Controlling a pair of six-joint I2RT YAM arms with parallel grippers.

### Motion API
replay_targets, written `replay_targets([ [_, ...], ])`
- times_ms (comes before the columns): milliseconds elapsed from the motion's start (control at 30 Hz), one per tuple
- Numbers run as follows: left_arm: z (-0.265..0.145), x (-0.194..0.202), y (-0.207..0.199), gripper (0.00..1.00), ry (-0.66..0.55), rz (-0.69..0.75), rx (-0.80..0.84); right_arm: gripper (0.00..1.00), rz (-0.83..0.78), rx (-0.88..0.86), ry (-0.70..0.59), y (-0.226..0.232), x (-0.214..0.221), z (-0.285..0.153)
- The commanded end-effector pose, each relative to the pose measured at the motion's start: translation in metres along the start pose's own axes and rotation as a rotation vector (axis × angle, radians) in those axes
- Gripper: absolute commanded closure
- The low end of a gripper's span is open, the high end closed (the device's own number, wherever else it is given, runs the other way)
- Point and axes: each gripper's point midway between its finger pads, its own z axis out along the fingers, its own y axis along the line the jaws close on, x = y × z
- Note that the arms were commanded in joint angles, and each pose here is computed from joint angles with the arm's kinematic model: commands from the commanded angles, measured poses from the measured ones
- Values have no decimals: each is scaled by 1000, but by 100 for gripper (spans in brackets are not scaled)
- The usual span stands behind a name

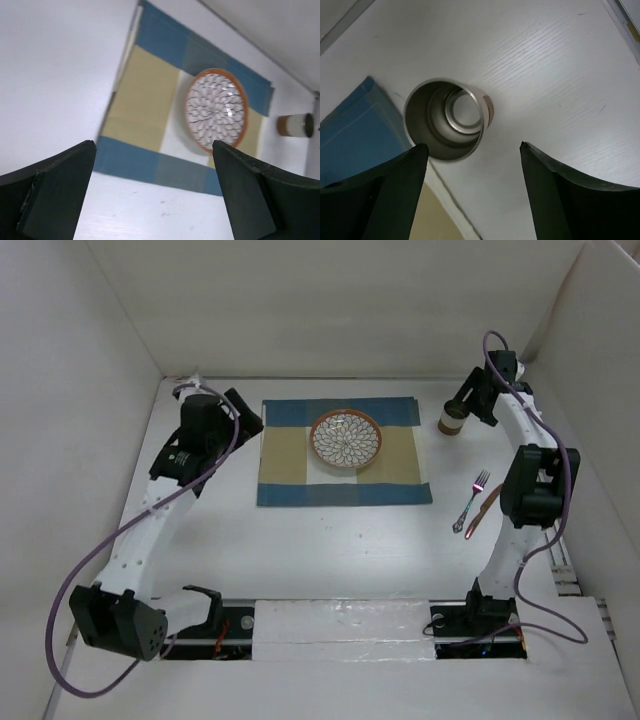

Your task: Set the dinner table for one person

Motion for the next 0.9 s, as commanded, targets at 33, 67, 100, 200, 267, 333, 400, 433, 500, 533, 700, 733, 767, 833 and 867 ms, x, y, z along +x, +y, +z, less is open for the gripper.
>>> replay_targets([
  [33, -15, 37, 57, 0, 141, 193, -100, 25, 49, 17, -44, -4, -26, 22],
  [67, -17, 39, 58, 0, 139, 193, -98, 25, 55, 25, -42, -8, -28, 28],
  [100, -20, 39, 60, 0, 137, 217, -94, 29, 54, 28, -38, -8, -27, 32],
  [200, -23, 46, 74, 0, 140, 242, -129, 42, 41, 31, -9, -6, -19, 52],
  [267, -27, 47, 76, 0, 127, 240, -120, 52, 35, 40, 28, -8, -9, 60],
  [333, -25, 48, 77, 0, 126, 240, -120, 82, 32, 41, 55, -9, -1, 67],
  [400, -27, 46, 75, 0, 106, 237, -106, 100, 25, 43, 51, -7, 2, 65],
  [433, -25, 49, 77, 0, 108, 237, -107, 100, 17, 25, 38, 3, 1, 61],
  [500, -25, 51, 74, 0, 109, 235, -84, 100, -3, 42, 5, 12, -2, 53],
  [533, -24, 49, 72, 0, 100, 233, -77, 100, -8, 40, -27, 20, -11, 44],
  [700, -23, 54, 69, 0, 118, 231, -51, 100, -46, 42, -103, 50, -21, 13],
  [733, -22, 57, 72, 0, 126, 232, -56, 100, -70, 18, -107, 64, -18, 8],
  [767, -22, 57, 72, 0, 126, 232, -56, 100, -72, -1, -122, 75, -22, 6],
  [833, -23, 58, 70, 0, 131, 231, -48, 100, -92, -1, -111, 86, -17, 3],
  [867, -23, 58, 70, 0, 131, 231, -48, 100, -109, -16, -118, 103, -15, 1],
])
